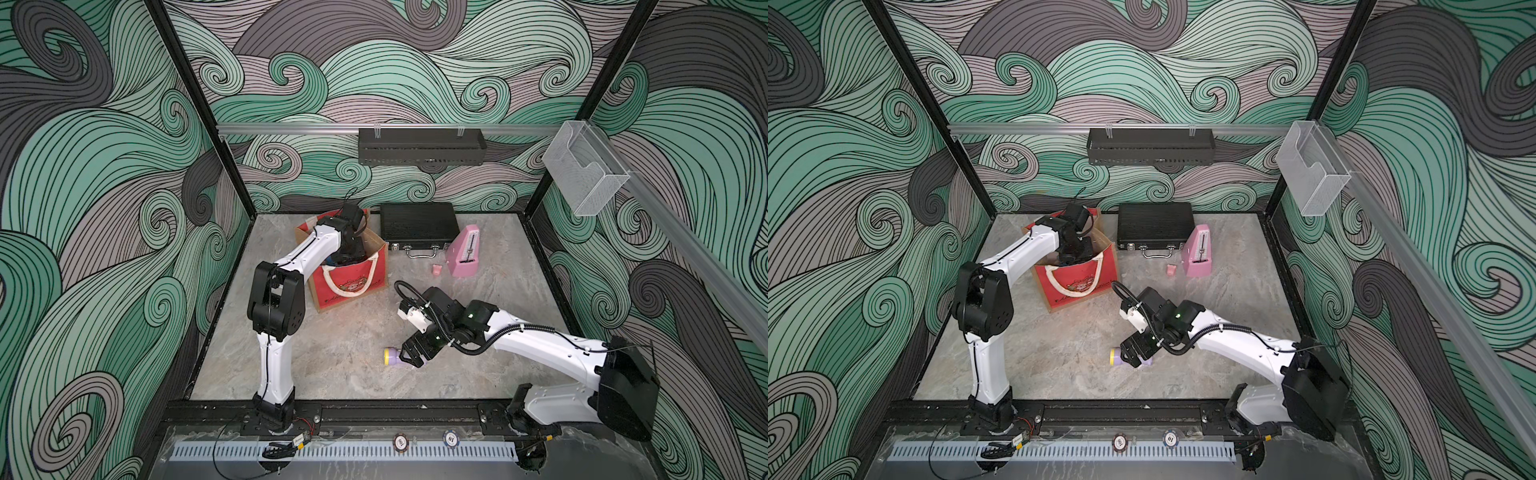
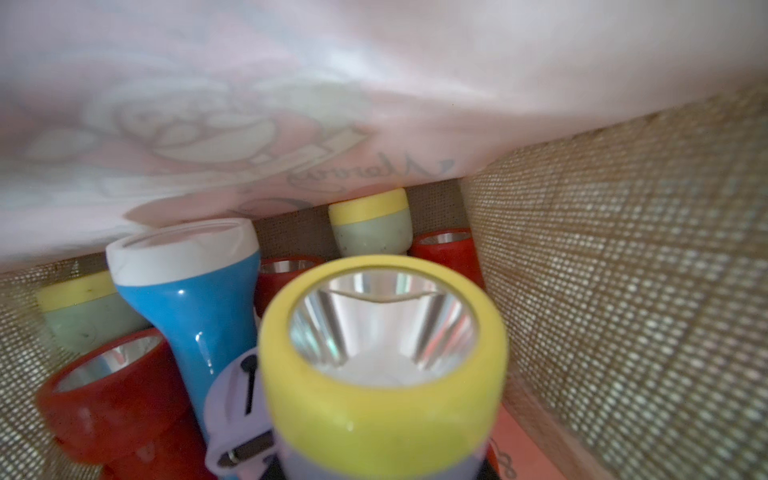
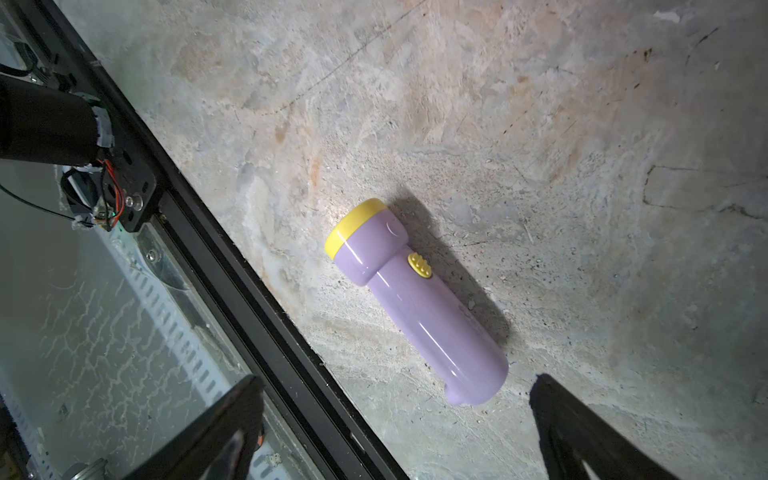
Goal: Put the flashlights into the tote bags
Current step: Place the flashlight in the canvas bag.
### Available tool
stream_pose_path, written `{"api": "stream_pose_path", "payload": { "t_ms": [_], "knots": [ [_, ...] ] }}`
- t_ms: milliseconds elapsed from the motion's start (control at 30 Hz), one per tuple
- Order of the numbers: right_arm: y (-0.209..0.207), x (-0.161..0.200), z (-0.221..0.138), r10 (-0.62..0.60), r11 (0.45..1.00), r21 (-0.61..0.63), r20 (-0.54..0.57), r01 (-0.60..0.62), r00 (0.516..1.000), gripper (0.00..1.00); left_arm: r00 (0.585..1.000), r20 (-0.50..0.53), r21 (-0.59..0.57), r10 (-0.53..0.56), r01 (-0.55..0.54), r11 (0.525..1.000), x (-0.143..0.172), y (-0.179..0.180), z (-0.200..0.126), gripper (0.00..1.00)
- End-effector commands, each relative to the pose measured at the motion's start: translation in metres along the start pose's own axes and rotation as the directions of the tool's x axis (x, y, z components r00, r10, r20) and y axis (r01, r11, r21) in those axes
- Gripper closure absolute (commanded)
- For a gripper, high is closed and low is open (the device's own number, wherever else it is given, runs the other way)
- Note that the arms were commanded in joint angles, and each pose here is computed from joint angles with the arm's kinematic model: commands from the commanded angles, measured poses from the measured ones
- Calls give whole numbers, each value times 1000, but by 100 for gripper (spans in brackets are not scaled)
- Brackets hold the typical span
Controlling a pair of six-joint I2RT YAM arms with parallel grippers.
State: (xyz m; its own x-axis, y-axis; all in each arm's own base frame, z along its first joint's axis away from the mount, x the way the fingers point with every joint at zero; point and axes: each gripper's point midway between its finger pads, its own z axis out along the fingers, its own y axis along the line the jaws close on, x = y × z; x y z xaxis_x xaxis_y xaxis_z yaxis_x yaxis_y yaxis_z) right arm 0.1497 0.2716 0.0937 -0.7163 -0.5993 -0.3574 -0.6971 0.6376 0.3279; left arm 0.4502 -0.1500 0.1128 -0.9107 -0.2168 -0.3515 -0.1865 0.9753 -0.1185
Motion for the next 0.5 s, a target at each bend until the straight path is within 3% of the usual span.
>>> {"api": "stream_pose_path", "payload": {
  "t_ms": [0, 300, 467],
  "knots": [
    [-2, 3, 13, 22, 1000, -5, -8, -22, 1000, 0, 999, 46, -28, -7, 8, 1000, -12, 14, -33, 50],
    [-18, 16, 34, 40, 998, 51, -52, -37, 998, 1, 990, 141, 36, -26, 21, 999, -22, 14, -90, 16],
    [-25, 22, 43, 25, 997, 73, -102, -18, 995, 7, 982, 186, 119, -17, -6, 993, -17, 9, -121, 8]
  ]
}}
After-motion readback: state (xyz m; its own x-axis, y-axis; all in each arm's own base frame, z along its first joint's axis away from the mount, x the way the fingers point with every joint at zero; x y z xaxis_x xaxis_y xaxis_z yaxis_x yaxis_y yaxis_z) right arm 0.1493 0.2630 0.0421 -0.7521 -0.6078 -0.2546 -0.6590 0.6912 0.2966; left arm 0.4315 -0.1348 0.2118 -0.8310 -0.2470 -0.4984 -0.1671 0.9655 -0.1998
